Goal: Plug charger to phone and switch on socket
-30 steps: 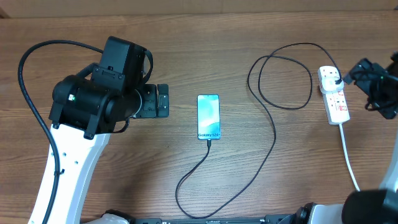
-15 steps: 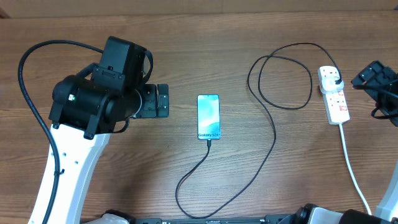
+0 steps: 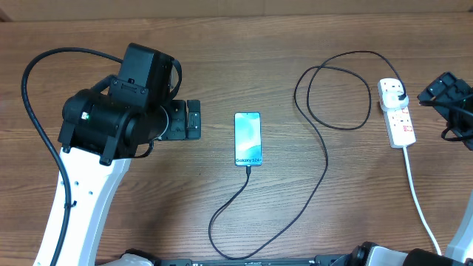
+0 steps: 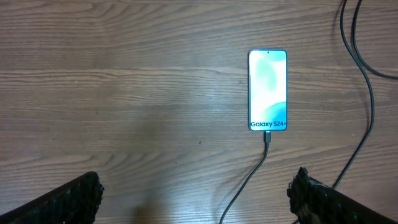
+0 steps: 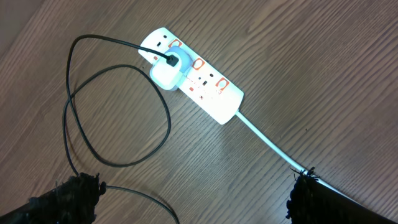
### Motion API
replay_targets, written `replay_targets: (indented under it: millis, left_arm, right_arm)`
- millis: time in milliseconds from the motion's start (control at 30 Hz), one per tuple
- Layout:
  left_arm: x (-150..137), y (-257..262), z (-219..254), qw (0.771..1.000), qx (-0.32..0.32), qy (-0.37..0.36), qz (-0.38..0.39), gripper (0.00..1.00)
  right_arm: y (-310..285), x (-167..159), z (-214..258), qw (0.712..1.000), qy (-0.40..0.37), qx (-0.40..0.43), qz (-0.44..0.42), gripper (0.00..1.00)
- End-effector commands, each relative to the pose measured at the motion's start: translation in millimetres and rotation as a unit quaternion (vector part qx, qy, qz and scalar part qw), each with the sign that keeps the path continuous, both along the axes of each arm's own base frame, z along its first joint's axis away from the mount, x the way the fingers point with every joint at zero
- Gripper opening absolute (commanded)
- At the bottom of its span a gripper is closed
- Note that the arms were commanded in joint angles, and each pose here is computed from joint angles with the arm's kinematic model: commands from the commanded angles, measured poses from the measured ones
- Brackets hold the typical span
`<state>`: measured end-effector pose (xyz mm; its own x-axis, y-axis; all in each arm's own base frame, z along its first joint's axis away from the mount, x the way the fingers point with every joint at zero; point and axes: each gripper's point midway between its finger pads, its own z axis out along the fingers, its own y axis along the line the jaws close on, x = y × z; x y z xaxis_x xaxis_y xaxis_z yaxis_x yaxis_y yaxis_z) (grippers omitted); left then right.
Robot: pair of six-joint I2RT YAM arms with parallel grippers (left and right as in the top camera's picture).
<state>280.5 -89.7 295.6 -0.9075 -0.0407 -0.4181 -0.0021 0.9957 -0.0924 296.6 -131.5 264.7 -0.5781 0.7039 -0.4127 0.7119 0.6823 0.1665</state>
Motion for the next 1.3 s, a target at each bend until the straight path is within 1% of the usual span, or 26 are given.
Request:
replay_targets:
  millis: [0, 767, 1000, 1100, 1267]
  left_arm:
    - [3.8, -1.1, 3.8, 1.000, 0.007, -0.009, -0.009, 0.99]
    - [5.1, -1.5, 1.7, 1.000, 0.009, -0.006, -0.009, 0.99]
    - [2.0, 6.3, 7.9, 1.000, 0.021, -0.020, -0.001, 1.00]
    - [5.5, 5.4, 10.9, 0.999, 0.015, -0.038, 0.000, 1.00]
    - [24.5, 6.3, 6.6, 0.993, 0.007, -0.119, 0.011, 1.00]
  right_arm:
    - [-2.0, 3.0, 9.3, 1.000, -0.011, -0.011, -0.002, 1.00]
    - [-2.0, 3.0, 9.3, 1.000, -0.011, -0.011, -0.002, 1.00]
    - [-2.0, 3.0, 9.3, 1.000, -0.011, -0.011, -0.002, 1.00]
    - [-2.0, 3.0, 9.3, 1.000, -0.011, -0.011, -0.002, 0.99]
    - [-2.0, 3.0, 9.3, 1.000, -0.011, -0.011, -0.002, 1.00]
